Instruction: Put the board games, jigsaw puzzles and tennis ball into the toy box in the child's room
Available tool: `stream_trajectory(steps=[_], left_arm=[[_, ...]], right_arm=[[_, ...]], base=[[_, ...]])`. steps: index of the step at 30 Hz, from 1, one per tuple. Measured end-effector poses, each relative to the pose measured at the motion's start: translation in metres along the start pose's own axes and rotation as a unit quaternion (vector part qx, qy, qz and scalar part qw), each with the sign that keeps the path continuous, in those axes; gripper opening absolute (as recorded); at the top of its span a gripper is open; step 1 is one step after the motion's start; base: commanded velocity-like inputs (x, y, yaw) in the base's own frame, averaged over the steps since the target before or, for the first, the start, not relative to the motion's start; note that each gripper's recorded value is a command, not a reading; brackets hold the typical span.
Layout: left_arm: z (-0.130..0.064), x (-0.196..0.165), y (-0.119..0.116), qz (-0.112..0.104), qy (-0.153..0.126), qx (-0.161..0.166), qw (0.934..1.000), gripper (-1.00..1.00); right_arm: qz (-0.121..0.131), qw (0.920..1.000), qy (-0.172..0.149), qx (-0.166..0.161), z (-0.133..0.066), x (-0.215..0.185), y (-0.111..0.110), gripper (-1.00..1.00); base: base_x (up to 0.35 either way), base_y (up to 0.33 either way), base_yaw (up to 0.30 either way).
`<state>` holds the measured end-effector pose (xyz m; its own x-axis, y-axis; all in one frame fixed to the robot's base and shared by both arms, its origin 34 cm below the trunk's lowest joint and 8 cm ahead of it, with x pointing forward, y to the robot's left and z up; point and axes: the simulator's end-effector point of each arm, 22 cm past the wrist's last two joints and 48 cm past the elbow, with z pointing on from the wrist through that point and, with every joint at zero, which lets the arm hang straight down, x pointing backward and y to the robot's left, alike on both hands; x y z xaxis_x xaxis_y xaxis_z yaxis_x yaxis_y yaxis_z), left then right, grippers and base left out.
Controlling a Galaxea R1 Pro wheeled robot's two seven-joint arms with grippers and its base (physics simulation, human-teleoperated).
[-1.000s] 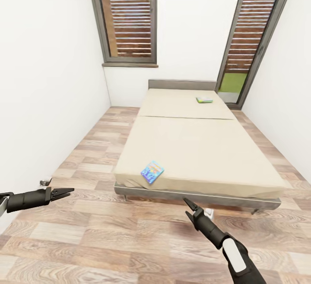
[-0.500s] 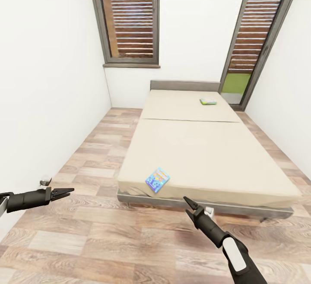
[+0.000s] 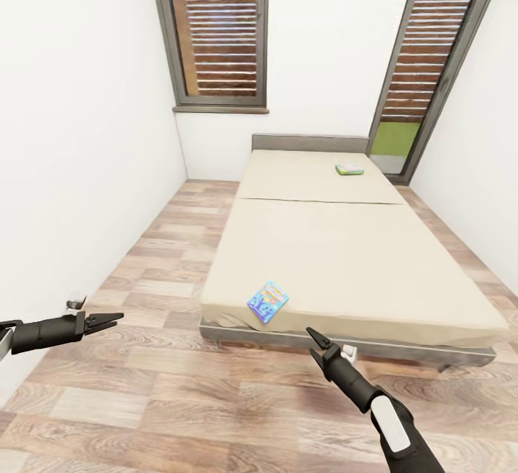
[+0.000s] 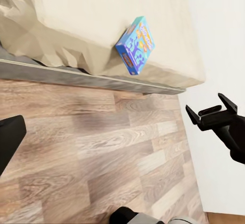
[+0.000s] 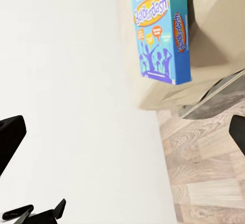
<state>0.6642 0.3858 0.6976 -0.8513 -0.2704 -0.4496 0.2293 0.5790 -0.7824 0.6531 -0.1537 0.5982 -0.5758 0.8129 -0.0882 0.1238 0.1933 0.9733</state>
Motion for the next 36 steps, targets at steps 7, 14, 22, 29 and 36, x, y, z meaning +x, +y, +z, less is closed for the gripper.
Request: stream_trajectory(steps=[7,14,22,29,36], left_arm=[[0.0016,0.0002,-0.0007,0.0,0.0,0.001,1.0,1.0],[0.0076,0.0023,-0.0031,-0.002,0.002,0.006,1.0,1.0],[0.0094,0.0026,-0.0041,-0.001,0.002,0.008,1.0,1.0],[0.0095,0.002,-0.0049,0.0,0.001,0.01,1.0,1.0],[0.0099,0.0024,-0.0041,-0.001,-0.001,0.011,0.9999,1.0]], right_arm=[[0.002,1.0,0.0,0.002,-0.0013,-0.0001,-0.0025,1.0],[0.004,1.0,0.0,0.004,-0.0019,-0.0001,-0.0041,1.0],[0.003,1.0,0.0,0.007,-0.002,-0.0002,-0.0059,1.0],[0.0,0.9999,0.001,0.01,-0.002,0.0003,-0.007,1.0],[-0.002,0.9999,0.002,0.011,-0.0015,0.0009,-0.0089,1.0]], base=[[0.033,0.105,0.0],[0.094,0.134,0.0],[0.015,0.018,0.0],[0.001,0.002,0.0],[0.0,0.0,0.0]])
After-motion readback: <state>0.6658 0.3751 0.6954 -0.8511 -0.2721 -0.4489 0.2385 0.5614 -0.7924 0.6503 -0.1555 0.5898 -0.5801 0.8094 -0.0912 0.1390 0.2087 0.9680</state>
